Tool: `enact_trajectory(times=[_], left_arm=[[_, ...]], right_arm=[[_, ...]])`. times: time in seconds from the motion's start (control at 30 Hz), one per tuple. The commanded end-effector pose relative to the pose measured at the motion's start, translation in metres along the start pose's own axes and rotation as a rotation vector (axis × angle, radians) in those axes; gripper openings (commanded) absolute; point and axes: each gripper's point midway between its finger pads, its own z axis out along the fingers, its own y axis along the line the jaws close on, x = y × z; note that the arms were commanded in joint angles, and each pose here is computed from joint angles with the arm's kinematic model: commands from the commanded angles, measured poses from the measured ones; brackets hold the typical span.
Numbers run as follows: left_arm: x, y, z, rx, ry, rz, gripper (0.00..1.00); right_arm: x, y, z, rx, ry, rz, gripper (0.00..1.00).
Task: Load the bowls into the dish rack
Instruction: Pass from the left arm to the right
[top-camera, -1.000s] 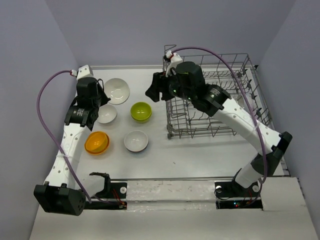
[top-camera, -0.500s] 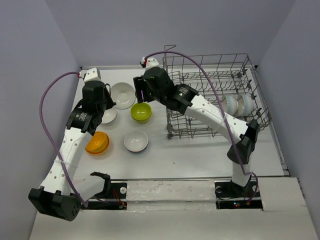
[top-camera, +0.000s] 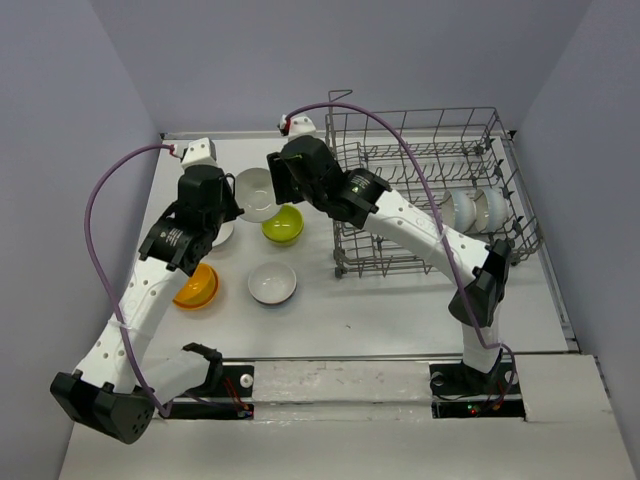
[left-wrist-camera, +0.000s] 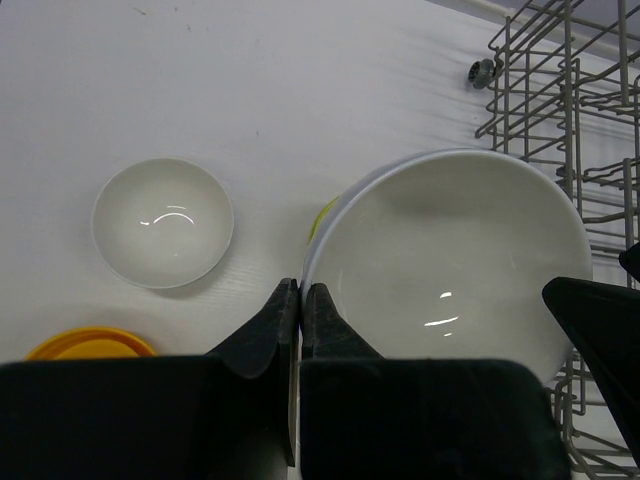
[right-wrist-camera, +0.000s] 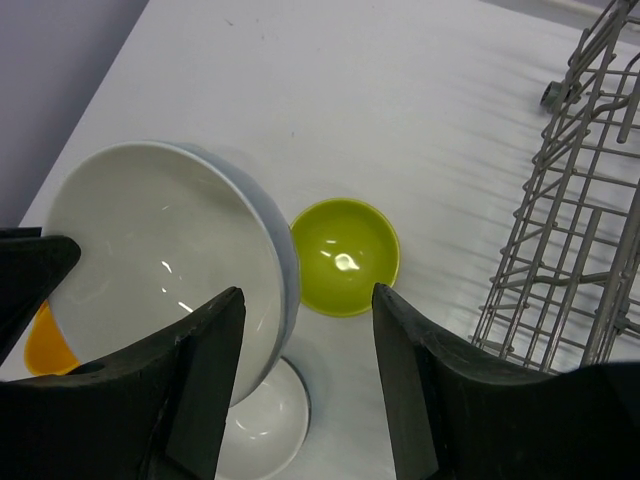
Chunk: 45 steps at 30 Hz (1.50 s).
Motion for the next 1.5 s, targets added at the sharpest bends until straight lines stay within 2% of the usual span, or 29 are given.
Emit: enact_trajectory(times=[0.0, 0.2, 0.6, 1.4, 1.47], left_arm=[[-0.031, -0.012, -0.014, 0.040, -0.115, -0.066, 0.00], [-0.029, -0.015, -0.014, 0.042, -0.112, -0.062, 0.00], [-0.029, -0.016, -0.016, 0.043, -0.115, -0.061, 0.00], [-0.034, -0.018, -0.022, 0.053, -0.126, -0.059, 0.00], [-0.033, -0.018, -0.021, 0.051, -0.125, -0.058, 0.00]], right_arm=[[-0.016, 0.005, -0.003, 0.007, -0.050, 0.007, 0.59], [-0.013, 0.006, 0.000, 0.007, -0.044, 0.005, 0.57], [-0.011, 0.005, 0.002, 0.012, -0.042, -0.002, 0.41], [0.007, 0.009, 0.017, 0.008, -0.005, -0.013, 0.39], [0.006, 0.008, 0.017, 0.012, -0.007, -0.013, 0.36]])
